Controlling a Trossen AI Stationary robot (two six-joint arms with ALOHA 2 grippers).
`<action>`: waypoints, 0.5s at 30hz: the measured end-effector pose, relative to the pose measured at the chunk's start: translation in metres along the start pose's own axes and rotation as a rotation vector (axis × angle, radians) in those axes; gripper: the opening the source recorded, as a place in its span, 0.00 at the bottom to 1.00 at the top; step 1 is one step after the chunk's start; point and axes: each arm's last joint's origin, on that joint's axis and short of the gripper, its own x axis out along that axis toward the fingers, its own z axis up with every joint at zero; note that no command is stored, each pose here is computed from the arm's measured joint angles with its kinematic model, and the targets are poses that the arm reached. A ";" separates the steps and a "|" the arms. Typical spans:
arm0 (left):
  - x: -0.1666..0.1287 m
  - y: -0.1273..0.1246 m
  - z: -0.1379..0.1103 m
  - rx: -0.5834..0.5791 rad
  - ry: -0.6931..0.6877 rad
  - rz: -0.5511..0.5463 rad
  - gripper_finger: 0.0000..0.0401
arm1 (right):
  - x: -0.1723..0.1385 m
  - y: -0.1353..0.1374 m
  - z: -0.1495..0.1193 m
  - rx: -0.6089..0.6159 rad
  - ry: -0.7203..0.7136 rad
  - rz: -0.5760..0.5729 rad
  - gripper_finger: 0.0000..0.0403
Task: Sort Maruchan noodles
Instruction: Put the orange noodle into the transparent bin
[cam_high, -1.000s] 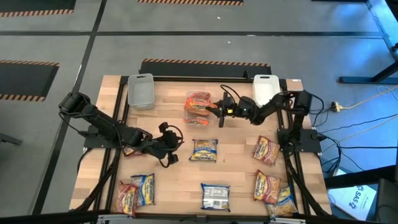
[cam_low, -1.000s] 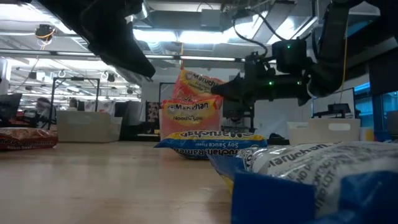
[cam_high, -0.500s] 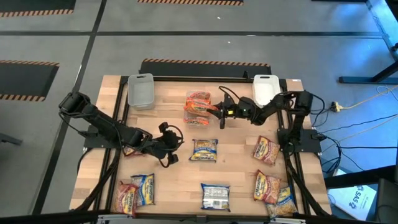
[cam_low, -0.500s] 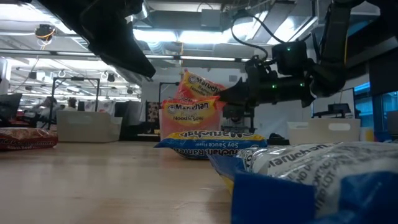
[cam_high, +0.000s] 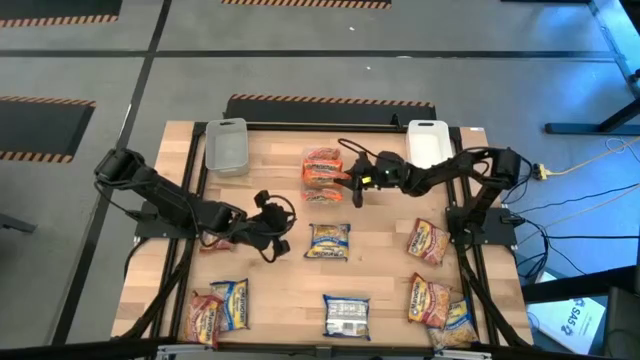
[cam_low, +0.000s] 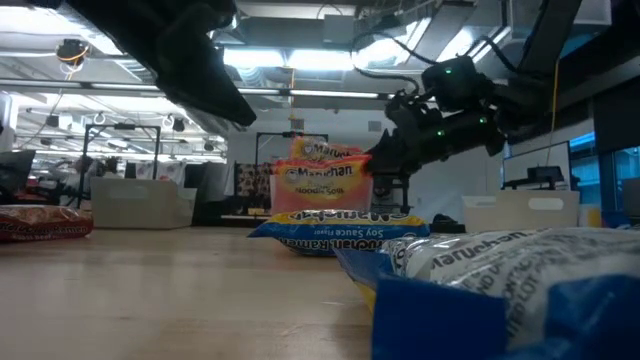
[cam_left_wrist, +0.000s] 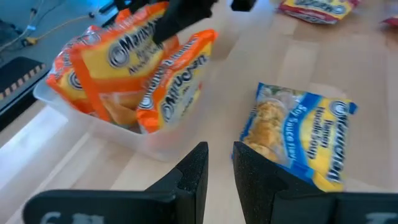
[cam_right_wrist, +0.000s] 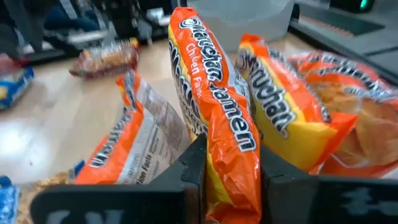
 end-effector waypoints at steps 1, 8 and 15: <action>0.002 0.002 0.001 -0.006 0.004 0.003 0.17 | 0.002 0.000 0.001 -0.006 0.021 -0.001 0.14; 0.008 0.008 0.003 -0.025 0.027 -0.011 0.17 | 0.014 -0.002 0.010 -0.050 0.152 0.010 0.14; 0.008 0.008 0.003 -0.025 0.027 -0.012 0.17 | 0.018 -0.003 0.013 -0.047 0.200 0.007 0.14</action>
